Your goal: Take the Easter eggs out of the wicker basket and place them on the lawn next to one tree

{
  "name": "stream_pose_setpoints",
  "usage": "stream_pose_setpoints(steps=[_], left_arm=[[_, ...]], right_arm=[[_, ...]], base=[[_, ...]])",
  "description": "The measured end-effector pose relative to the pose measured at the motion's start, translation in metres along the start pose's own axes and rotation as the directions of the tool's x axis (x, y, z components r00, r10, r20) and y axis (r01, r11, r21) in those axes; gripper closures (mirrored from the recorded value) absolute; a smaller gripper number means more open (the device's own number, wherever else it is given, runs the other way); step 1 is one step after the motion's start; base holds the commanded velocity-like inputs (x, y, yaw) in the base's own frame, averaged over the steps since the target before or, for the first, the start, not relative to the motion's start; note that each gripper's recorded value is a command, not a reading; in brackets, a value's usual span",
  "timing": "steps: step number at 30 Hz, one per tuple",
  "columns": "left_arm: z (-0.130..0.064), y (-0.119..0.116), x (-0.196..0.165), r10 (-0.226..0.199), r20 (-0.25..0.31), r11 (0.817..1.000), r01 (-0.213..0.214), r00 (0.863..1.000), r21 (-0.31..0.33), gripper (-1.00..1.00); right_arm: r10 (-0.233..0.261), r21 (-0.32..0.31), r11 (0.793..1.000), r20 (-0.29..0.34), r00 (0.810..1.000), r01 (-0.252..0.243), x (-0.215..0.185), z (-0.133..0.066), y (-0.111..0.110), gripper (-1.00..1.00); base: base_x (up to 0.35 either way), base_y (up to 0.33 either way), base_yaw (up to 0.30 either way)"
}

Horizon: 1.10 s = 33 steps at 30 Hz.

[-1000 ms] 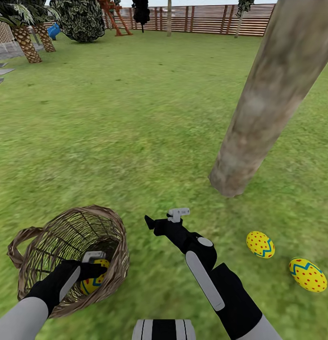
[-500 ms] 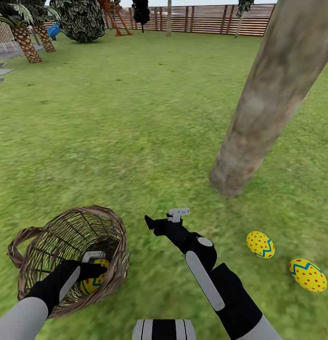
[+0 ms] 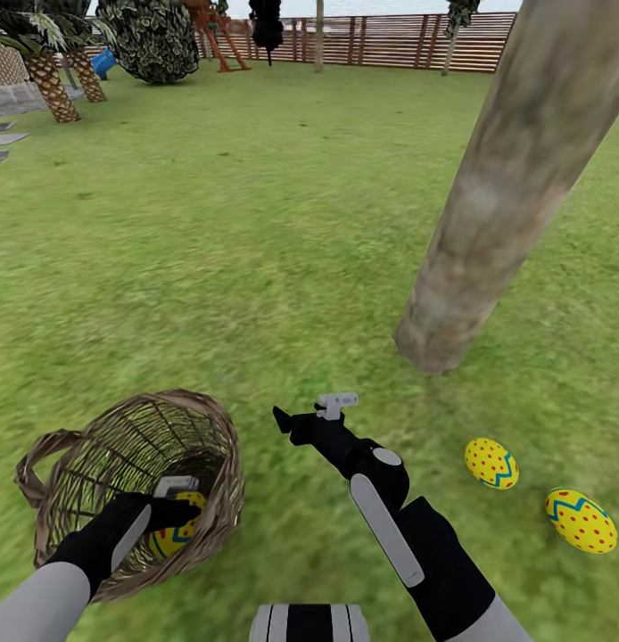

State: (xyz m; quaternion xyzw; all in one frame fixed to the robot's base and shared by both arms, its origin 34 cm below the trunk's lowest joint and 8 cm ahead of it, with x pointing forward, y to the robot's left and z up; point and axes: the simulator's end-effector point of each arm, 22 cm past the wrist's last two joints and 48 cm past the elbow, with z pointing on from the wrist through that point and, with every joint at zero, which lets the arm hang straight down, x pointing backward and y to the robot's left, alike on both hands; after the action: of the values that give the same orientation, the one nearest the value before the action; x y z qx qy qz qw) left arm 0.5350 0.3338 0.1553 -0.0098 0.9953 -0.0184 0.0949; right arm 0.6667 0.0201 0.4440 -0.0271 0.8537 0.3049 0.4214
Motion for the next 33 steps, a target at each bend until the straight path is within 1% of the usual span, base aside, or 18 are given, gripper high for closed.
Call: stream_pose_setpoints(steps=[2,9,21,33], left_arm=[[0.000,0.000,-0.001,0.001,0.004,1.000,-0.001,1.000,0.001,1.00],[-0.012,-0.001,-0.015,0.004,0.040,1.000,-0.004,0.999,0.002,1.00],[-0.033,-0.002,-0.034,0.006,0.087,1.000,-0.006,0.996,0.003,1.00],[-0.056,-0.003,-0.055,0.008,0.143,1.000,-0.009,0.990,0.004,1.00]], right_arm=[[0.000,0.000,1.000,0.000,1.000,0.000,0.000,0.000,0.000,-1.00],[-0.015,-0.006,1.000,0.023,1.000,0.016,-0.014,-0.007,0.008,-1.00],[-0.042,-0.015,0.999,0.063,0.997,0.043,-0.036,-0.020,0.023,-1.00],[-0.067,-0.024,0.997,0.101,0.993,0.070,-0.057,-0.034,0.038,-1.00]], base=[[0.000,0.000,0.000],[0.000,0.000,0.000],[0.000,0.000,0.000],[0.000,0.000,0.000]])
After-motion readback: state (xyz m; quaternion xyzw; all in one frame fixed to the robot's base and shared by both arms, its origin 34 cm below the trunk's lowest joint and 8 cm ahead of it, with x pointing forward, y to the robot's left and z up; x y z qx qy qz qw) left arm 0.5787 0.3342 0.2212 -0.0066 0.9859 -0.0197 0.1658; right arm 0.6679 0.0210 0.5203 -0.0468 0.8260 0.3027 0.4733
